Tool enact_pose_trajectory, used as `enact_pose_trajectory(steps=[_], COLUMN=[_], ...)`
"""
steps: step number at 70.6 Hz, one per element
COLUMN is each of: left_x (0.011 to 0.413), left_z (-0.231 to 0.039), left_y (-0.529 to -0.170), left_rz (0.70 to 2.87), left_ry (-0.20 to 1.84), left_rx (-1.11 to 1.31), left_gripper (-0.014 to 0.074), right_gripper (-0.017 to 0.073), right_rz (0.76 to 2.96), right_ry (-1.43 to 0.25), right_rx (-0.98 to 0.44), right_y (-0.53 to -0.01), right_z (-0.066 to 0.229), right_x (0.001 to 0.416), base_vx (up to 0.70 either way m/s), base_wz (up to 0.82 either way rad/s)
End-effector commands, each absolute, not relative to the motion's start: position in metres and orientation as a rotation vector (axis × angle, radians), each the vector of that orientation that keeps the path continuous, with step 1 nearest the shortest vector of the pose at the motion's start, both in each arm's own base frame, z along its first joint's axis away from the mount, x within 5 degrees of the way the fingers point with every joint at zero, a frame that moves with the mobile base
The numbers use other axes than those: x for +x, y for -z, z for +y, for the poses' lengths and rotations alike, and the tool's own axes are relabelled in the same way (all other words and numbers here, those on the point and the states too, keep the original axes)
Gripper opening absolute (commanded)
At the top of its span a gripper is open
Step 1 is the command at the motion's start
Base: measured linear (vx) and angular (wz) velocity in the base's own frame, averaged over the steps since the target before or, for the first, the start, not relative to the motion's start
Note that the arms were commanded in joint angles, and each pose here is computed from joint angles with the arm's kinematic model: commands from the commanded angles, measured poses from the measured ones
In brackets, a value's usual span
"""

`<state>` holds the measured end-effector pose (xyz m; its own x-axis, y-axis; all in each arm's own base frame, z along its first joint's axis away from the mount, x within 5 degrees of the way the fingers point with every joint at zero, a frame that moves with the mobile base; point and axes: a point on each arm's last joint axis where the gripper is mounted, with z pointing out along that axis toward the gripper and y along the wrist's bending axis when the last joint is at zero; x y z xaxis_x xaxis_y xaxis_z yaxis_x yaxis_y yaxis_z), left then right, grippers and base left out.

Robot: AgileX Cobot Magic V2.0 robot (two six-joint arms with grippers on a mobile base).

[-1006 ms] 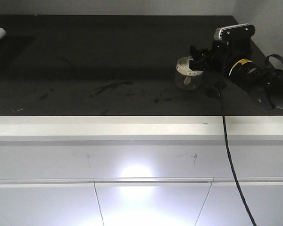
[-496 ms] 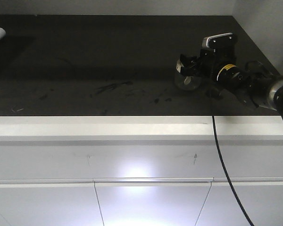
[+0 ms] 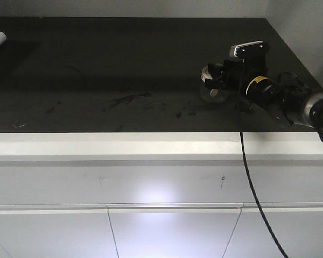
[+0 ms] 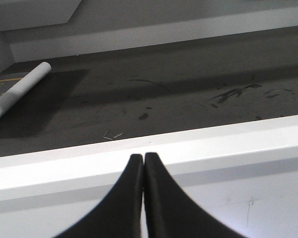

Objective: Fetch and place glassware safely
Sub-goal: 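Lower the right gripper over the white lid and close on it, then lift the jar with the right gripper and pull it out of the cabinet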

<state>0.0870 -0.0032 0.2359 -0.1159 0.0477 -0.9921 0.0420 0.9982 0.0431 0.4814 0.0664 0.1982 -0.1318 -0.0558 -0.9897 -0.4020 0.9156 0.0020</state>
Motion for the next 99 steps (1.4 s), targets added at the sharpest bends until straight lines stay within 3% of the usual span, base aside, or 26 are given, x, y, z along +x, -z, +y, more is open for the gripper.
enact_pose_trajectory(steps=[1,11,41,79,99], left_x=[0.089,0.089,0.089,0.089,0.089], left_z=[-0.003,-0.003,-0.003,-0.003,-0.003], left_y=[-0.251,-0.251,-0.251,-0.251,-0.251], left_rz=[1.591,1.591,1.591,1.591,1.591], left_ry=[0.003,0.003,0.003,0.003,0.003], left_rx=[0.054,0.054,0.054,0.054,0.054], left_gripper=[-0.0007,-0.0007,-0.0007,-0.0007,-0.0007], right_gripper=[0.0197,-0.0015,-0.0006,-0.0004,-0.0004], right_rz=[1.534,1.528,1.521,1.529,1.512], right_ry=[-0.330,-0.335,-0.315,-0.408,-0.535], right_rx=[-0.368,-0.368,-0.405,-0.450,-0.629], right_y=[-0.240,-0.241,-0.283,-0.299,-0.296], right_z=[0.070,0.070,0.070,0.068,0.120], right_x=[0.480,0.479,0.460,0.336,0.280], base_vx=[0.00,0.00,0.00,0.00,0.00], base_wz=[0.00,0.00,0.00,0.00,0.00])
